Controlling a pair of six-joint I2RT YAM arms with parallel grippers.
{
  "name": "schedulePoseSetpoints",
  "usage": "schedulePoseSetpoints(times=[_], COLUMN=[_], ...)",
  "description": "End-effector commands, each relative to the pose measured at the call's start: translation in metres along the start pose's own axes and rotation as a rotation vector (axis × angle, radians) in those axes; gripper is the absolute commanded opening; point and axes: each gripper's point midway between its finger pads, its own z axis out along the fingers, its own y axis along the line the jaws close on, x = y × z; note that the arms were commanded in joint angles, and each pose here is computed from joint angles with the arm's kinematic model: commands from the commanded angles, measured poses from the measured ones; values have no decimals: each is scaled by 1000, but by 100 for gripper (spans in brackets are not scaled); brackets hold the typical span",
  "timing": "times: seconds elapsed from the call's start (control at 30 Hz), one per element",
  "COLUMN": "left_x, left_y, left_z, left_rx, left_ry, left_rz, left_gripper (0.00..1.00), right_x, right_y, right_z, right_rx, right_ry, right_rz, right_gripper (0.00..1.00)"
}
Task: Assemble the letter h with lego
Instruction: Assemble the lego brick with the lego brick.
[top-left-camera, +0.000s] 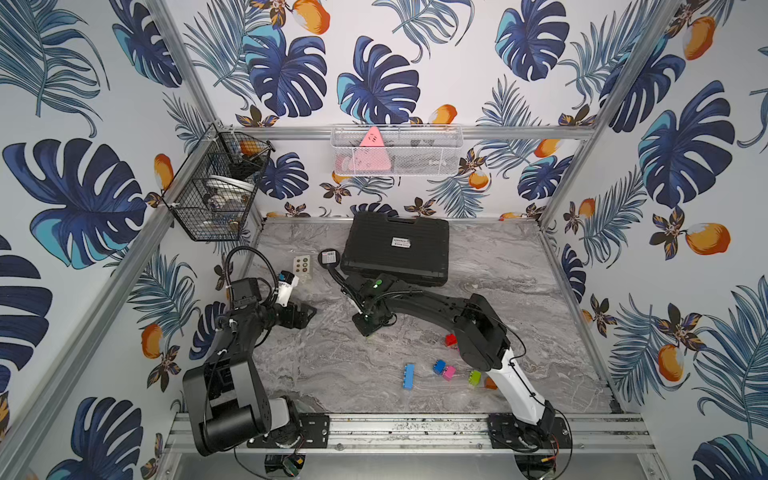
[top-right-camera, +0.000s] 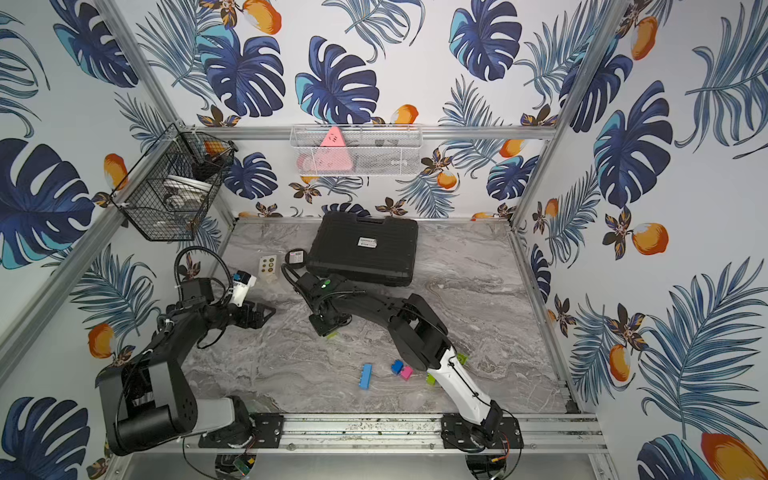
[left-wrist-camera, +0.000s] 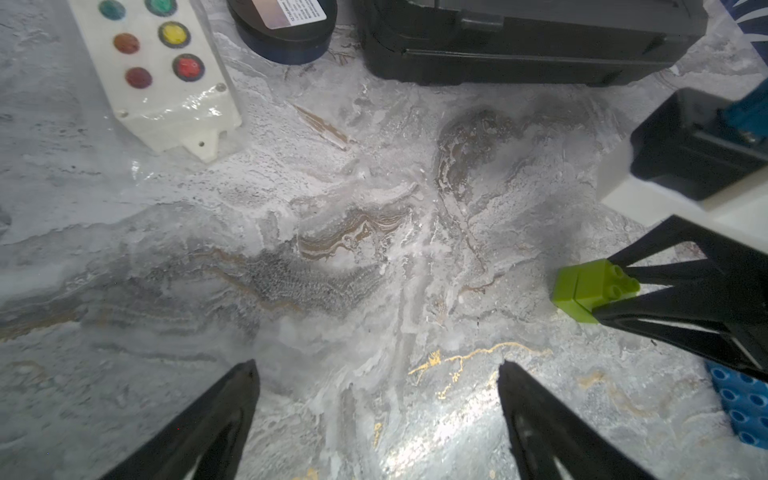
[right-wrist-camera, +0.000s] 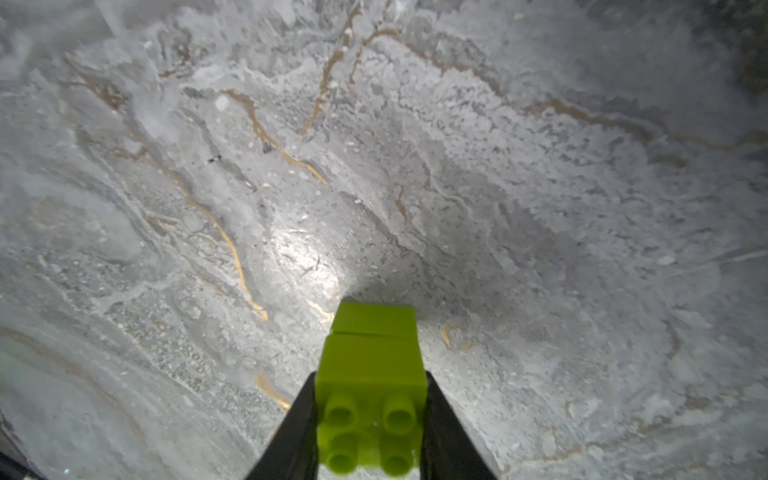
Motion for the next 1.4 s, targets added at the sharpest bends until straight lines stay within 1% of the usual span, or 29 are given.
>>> schedulePoseSetpoints(times=[0.0, 0.13, 0.2, 0.33, 0.4, 0.47, 0.57, 0.73, 0.83, 0.9, 1.0, 1.07, 1.23, 1.37], left_x=[-5, -5, -5, -5, -5, -5, -5, -5, -5, -6, -5, -5, -5, -5], left_y=[2, 3, 3, 3, 3, 2, 3, 3, 2, 2, 2, 2, 2, 1], left_z=[-2, -2, -2, -3, -3, -4, -4, -3, -4, -4, -4, -4, -3, -4], left_rx=[-4, -4, -4, -4, -1, 0, 2, 5, 5, 5, 4, 6, 9, 10], left_ry=[-26, -28, -28, -29, -32, -34, -33, -32, -33, -36, -35, -34, -31, -33], left_rz=[-2, -6, -9, -9, -8, -5, -8, -7, -5, -3, -4, -4, -7, -4], left_gripper=[95, 95, 95, 95, 95, 95, 95, 95, 95, 95, 95, 95, 94, 94], right_x=[33, 39, 43, 57, 66, 69, 64, 45, 38, 43, 53, 59, 62, 59], right_y=[-13, -15, -22, -32, -43, -48, -52, -62, -87, -113, -145, -157, -168, -173], right_z=[13, 18, 24, 48, 61, 66, 57, 15, -8, -15, -20, -19, -8, 0], right_rx=[89, 122, 168, 213, 239, 237, 234, 225, 238, 251, 270, 272, 257, 268], right_ry=[140, 157, 162, 222, 252, 253, 223, 132, 65, 59, 60, 65, 70, 44], right_rz=[66, 115, 134, 166, 206, 240, 259, 284, 330, 393, 478, 524, 601, 634], right_gripper=[34, 33, 32, 30, 28, 27, 26, 26, 26, 26, 27, 28, 28, 29])
